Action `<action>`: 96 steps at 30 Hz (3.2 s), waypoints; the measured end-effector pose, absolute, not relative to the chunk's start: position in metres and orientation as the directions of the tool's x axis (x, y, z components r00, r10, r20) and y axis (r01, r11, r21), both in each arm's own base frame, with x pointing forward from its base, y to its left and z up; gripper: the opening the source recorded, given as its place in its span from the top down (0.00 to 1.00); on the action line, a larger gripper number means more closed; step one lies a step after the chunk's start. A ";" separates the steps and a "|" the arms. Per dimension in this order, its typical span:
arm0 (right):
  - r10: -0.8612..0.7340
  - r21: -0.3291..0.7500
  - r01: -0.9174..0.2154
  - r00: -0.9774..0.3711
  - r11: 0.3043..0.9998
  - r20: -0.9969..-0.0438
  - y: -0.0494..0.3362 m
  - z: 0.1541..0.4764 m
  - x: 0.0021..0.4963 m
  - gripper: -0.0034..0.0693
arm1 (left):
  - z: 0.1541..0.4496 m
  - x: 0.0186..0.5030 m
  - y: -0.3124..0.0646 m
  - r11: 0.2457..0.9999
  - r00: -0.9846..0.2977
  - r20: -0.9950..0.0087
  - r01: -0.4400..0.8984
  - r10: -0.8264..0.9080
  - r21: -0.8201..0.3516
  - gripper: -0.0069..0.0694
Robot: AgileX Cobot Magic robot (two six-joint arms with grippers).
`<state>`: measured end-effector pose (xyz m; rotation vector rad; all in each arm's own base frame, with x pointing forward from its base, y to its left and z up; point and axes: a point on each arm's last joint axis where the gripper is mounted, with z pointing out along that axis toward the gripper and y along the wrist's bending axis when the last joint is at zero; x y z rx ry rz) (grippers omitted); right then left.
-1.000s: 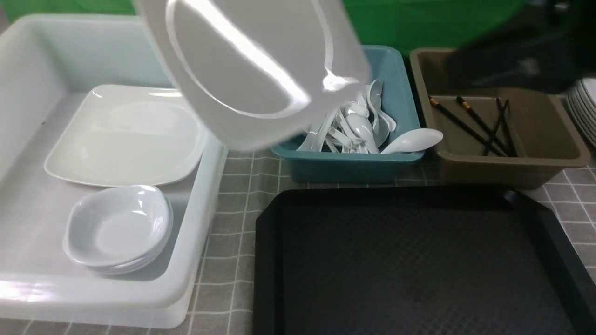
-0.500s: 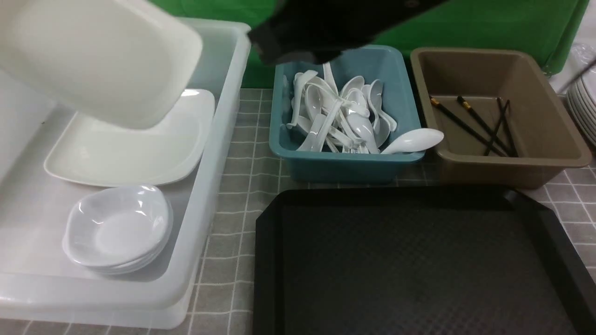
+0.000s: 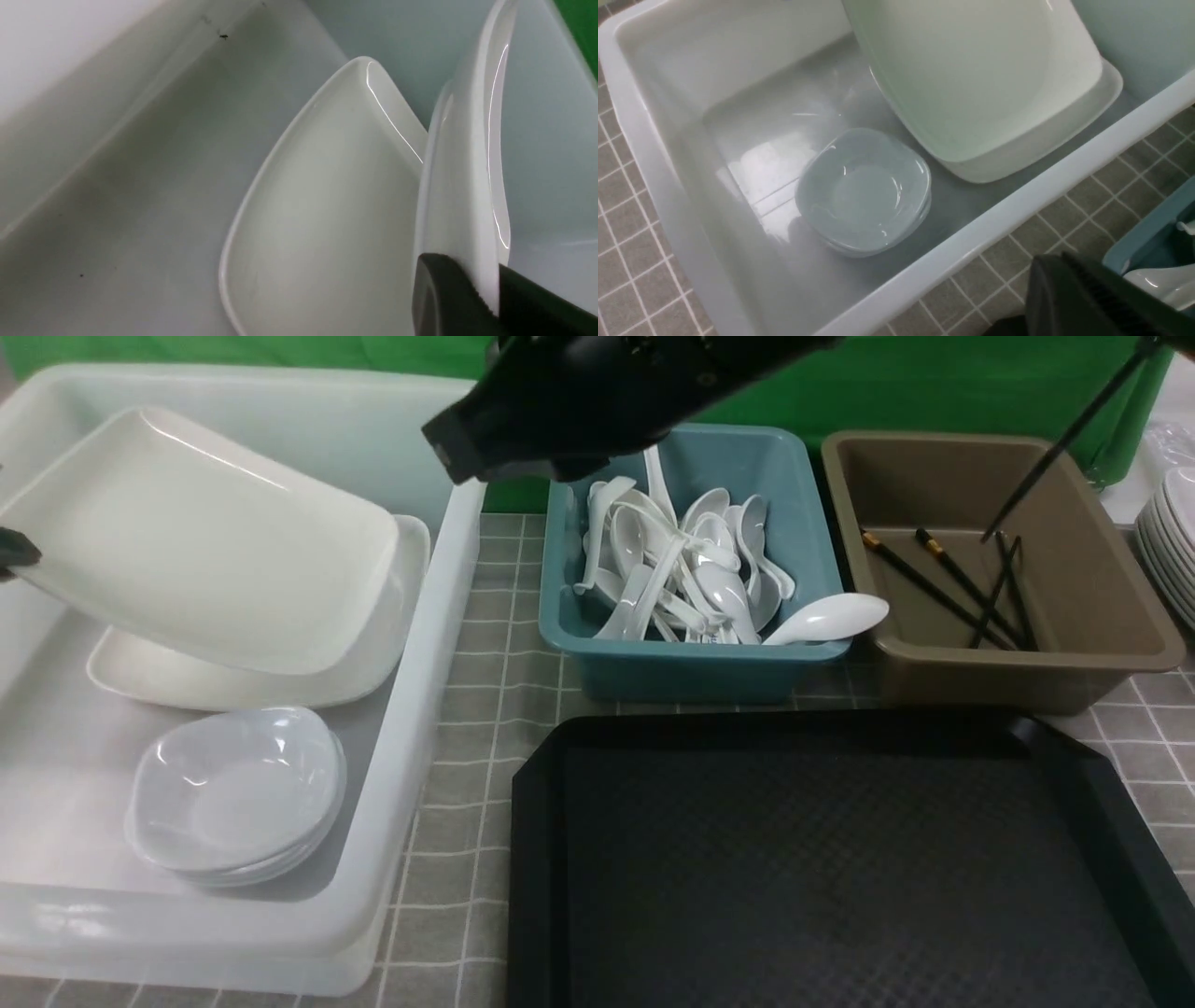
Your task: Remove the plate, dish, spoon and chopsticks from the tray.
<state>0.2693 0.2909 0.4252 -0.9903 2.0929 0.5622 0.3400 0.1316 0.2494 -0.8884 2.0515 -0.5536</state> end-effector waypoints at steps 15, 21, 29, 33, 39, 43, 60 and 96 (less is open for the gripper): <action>-0.413 0.082 -0.784 -0.409 0.615 -0.814 0.294 0.430 0.272 0.92 | 0.211 0.358 0.127 0.643 -0.457 -0.463 -0.418 -0.759 -0.641 0.87; -0.398 0.101 -0.775 -0.427 0.624 -0.812 0.294 0.430 0.272 0.91 | 0.205 0.358 0.127 0.686 -0.494 -0.484 -0.418 -0.722 -0.596 0.78; -0.429 0.117 -0.771 -0.467 0.627 -0.773 0.292 0.426 0.269 0.91 | 0.203 0.357 0.132 0.733 -0.506 -0.532 -0.426 -0.679 -0.530 0.48; -0.467 0.131 -0.762 -0.513 0.634 -0.720 0.289 0.421 0.266 0.91 | 0.202 0.357 0.133 0.748 -0.511 -0.546 -0.427 -0.663 -0.508 0.37; -0.522 0.115 -0.756 -0.545 0.645 -0.655 0.282 0.417 0.261 0.91 | 0.207 0.356 0.126 0.757 -0.551 -0.527 -0.383 -0.647 -0.530 0.37; -0.523 0.048 -0.735 -0.526 0.677 -0.671 0.267 0.432 0.256 0.91 | 0.244 0.360 0.104 0.795 -0.593 -0.567 -0.232 -0.573 -0.561 0.59; -0.258 -0.047 -0.518 -0.343 0.854 -0.903 0.117 0.543 0.146 0.92 | 0.454 0.203 -0.107 0.737 -0.258 -0.940 0.675 0.224 -0.009 0.91; 0.147 -0.006 -0.576 0.219 0.818 -0.965 -0.024 0.369 -0.002 0.85 | 0.324 0.117 -0.070 0.849 -0.219 -0.976 0.514 -0.012 -0.126 0.91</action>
